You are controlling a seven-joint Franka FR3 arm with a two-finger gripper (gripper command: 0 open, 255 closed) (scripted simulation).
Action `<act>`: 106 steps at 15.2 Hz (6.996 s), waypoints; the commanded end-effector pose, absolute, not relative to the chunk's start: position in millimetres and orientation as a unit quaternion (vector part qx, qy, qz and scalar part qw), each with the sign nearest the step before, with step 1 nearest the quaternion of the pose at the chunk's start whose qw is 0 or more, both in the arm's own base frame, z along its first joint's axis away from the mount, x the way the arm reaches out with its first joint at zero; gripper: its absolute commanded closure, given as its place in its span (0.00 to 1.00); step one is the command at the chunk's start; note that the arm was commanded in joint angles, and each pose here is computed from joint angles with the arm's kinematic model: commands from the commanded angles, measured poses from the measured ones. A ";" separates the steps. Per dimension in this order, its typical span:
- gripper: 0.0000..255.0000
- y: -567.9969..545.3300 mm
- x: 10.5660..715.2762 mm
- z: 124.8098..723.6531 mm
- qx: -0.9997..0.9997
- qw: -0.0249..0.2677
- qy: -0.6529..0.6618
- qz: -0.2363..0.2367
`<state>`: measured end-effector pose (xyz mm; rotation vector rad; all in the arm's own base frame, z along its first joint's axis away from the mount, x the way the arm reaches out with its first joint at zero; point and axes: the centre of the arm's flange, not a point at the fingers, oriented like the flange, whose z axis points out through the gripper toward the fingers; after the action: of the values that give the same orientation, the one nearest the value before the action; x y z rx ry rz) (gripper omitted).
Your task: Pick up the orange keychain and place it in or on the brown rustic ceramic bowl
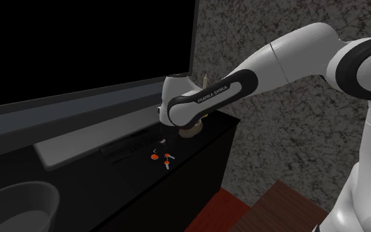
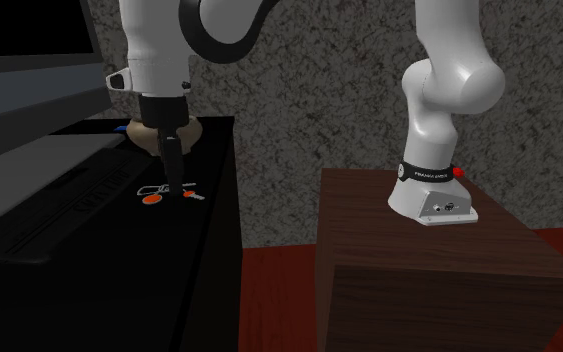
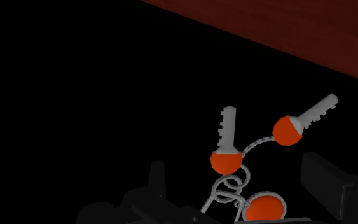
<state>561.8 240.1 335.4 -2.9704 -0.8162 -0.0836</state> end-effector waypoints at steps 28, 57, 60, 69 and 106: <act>1.00 240.1 562.0 397.5 -0.963 0.030 -0.265 -0.027; 1.00 144.5 606.6 512.7 -0.963 0.030 -0.265 -0.027; 1.00 108.7 623.4 514.5 -0.963 0.030 -0.265 -0.027; 1.00 42.3 654.3 501.9 -0.963 0.030 -0.265 -0.027; 0.00 38.7 652.5 487.9 -0.963 0.030 -0.265 -0.027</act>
<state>652.5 38.7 487.8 -2.9703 -0.8162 -0.0847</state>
